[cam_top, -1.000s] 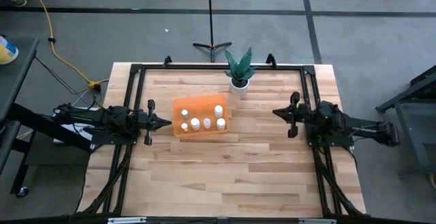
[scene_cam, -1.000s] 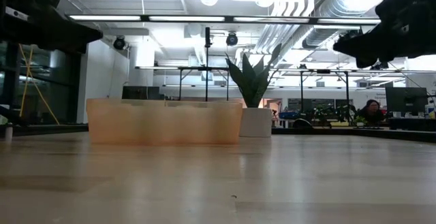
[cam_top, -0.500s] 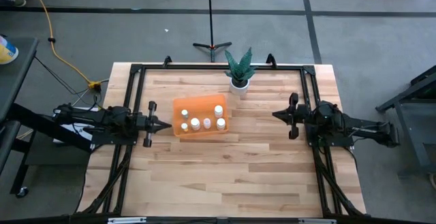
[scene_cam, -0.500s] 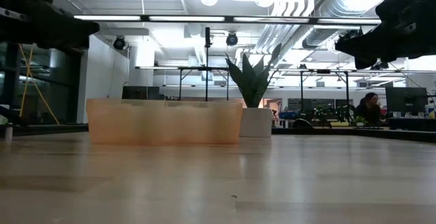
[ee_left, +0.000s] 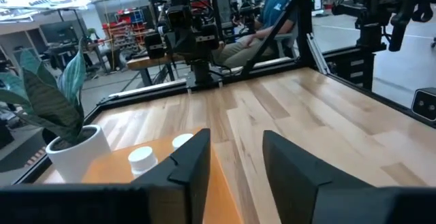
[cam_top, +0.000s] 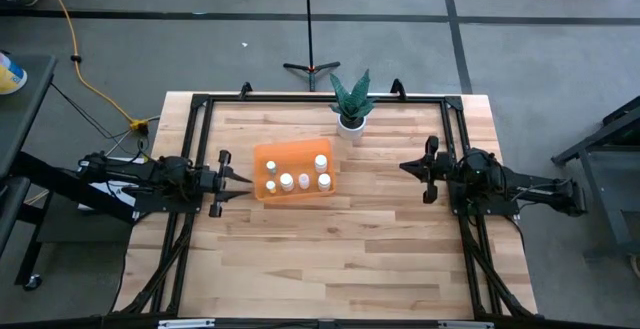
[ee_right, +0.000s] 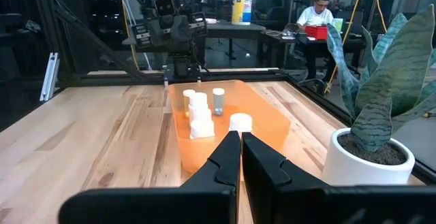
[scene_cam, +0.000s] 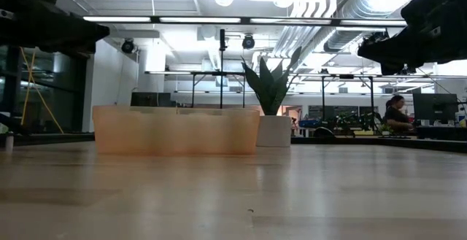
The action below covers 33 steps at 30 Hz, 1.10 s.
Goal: Pick and place pill bottles into a basket
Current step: Return to Home Position
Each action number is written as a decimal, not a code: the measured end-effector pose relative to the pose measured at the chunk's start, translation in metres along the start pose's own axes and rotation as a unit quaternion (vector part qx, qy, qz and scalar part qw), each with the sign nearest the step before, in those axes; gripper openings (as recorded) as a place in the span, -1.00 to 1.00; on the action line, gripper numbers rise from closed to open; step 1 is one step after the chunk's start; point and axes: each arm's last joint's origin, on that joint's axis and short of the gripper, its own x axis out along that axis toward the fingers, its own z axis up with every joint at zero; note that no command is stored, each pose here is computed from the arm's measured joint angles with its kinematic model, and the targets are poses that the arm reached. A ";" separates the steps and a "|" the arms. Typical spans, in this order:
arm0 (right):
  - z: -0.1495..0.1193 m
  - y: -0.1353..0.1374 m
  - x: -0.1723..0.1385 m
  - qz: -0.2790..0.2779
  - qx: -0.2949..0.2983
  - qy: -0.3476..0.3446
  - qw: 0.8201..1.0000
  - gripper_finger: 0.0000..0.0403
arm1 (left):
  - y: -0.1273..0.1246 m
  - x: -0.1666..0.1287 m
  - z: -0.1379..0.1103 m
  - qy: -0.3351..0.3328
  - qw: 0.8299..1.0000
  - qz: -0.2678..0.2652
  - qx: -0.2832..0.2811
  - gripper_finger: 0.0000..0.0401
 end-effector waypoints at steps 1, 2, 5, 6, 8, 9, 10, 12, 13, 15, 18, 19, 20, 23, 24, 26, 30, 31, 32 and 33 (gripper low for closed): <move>0.000 0.000 0.000 0.000 0.000 0.000 1.000 -0.97 | 0.000 0.000 0.000 0.000 1.000 0.000 0.000 -0.15; 0.000 0.000 0.000 0.000 0.000 0.000 1.000 -0.97 | 0.000 0.000 0.000 0.000 1.000 0.000 0.000 -0.14; 0.000 0.000 0.000 0.000 0.000 0.000 1.000 -0.97 | 0.000 0.000 0.000 0.000 1.000 0.000 -0.004 -0.14; 0.000 0.000 0.000 0.000 0.000 0.000 1.000 -0.97 | 0.000 0.000 0.000 0.000 1.000 0.000 -0.004 -0.14; 0.000 0.000 0.000 0.000 -0.001 0.000 1.000 -0.97 | 0.000 0.000 0.000 0.000 1.000 0.000 -0.004 -0.14; 0.000 0.000 0.000 0.000 -0.001 0.000 1.000 -0.97 | 0.000 0.000 0.000 0.000 1.000 0.000 -0.004 -0.14; 0.000 0.000 0.000 0.000 -0.001 0.000 1.000 -0.97 | 0.000 0.000 0.000 0.000 1.000 0.001 -0.004 -0.13; 0.000 0.000 0.000 0.000 -0.001 0.000 1.000 -0.97 | 0.000 0.000 0.000 0.000 1.000 0.001 -0.004 -0.13; 0.000 0.000 0.000 0.000 -0.001 0.000 1.000 -0.97 | 0.000 0.000 0.000 0.000 1.000 0.001 -0.004 -0.13; 0.000 0.000 0.000 0.000 -0.001 0.000 1.000 -0.97 | 0.000 0.000 0.000 0.000 1.000 0.001 -0.004 -0.13; 0.000 0.000 0.000 0.000 -0.001 0.000 1.000 -0.97 | 0.000 0.000 0.000 0.000 1.000 0.001 -0.004 -0.13; 0.000 0.000 0.000 0.000 -0.001 0.000 1.000 -0.97 | 0.000 0.000 0.000 0.000 1.000 0.001 -0.004 -0.14; 0.000 0.000 0.000 0.000 -0.001 0.000 1.000 -0.97 | 0.000 0.000 0.000 0.000 1.000 0.001 -0.004 -0.14; 0.000 0.000 0.000 0.000 -0.001 0.000 1.000 -0.97 | 0.000 0.000 0.000 0.000 1.000 0.001 -0.004 -0.14; 0.000 0.000 0.000 0.000 -0.001 0.000 1.000 -0.97 | 0.000 0.000 0.000 0.000 1.000 0.001 -0.004 -0.14; 0.000 0.000 0.000 0.000 -0.001 0.000 1.000 -0.97 | 0.000 0.000 0.000 0.000 1.000 0.001 -0.004 -0.14; 0.000 0.000 0.000 0.000 -0.001 0.000 1.000 -0.97 | 0.000 0.000 0.000 0.000 1.000 0.001 -0.004 -0.14; 0.000 0.000 0.000 0.000 -0.001 0.000 1.000 -0.97 | 0.000 0.000 0.000 0.000 1.000 0.001 -0.004 -0.14; 0.000 0.000 0.000 0.000 -0.001 0.000 1.000 -0.97 | 0.000 0.000 0.000 0.000 1.000 0.001 -0.004 -0.14; 0.000 0.000 0.000 0.000 -0.001 0.000 1.000 -0.97 | 0.000 0.000 0.000 0.000 1.000 0.001 -0.004 -0.14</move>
